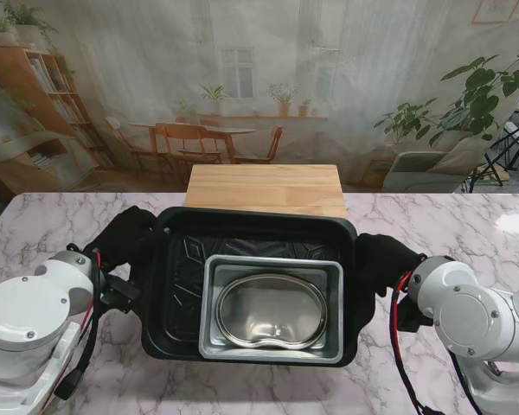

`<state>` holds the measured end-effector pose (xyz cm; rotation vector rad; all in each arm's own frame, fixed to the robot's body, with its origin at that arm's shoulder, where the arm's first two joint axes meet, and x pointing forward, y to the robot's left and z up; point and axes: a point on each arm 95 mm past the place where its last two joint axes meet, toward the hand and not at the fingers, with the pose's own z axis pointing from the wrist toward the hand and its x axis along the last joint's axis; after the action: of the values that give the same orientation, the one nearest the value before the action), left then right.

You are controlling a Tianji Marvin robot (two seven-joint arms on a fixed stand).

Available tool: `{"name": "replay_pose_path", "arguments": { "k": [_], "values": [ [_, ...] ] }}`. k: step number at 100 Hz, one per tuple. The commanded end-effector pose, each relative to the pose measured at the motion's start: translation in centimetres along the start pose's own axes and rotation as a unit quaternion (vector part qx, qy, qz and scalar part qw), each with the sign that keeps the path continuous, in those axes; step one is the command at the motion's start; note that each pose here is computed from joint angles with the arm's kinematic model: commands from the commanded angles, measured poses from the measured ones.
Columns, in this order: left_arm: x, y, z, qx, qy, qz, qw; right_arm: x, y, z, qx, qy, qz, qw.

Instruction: Stack the baking trays onto the shelf

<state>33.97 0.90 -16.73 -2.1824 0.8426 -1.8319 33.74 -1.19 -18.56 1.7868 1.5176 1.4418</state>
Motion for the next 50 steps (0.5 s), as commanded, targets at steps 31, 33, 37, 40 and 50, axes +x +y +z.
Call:
{"name": "replay_pose_path", "arguments": {
  "k": [31,33,37,40,50],
  "values": [
    [6.1,3.0,-0.2,-0.086,0.089,-0.04,0.9915,8.7,1.7,-1.6,-0.001,0.129,0.018,0.9915],
    [6.1,3.0,-0.1,-0.085,0.088,-0.041,0.9916,8.7,1.8,-1.4,-0.001,0.128,0.019,0.9916],
    [6.2,2.8,0.2,-0.084,0.086,-0.042,0.9919,8.8,2.0,-1.0,0.0,0.125,0.022,0.9919],
    [6.3,2.8,0.5,-0.082,0.084,-0.042,0.9922,8.8,2.1,-0.8,-0.001,0.123,0.025,0.9921],
    [6.5,2.5,1.3,-0.078,0.075,-0.046,0.9931,8.9,2.7,0.1,-0.005,0.115,0.033,0.9928]
  ]
}}
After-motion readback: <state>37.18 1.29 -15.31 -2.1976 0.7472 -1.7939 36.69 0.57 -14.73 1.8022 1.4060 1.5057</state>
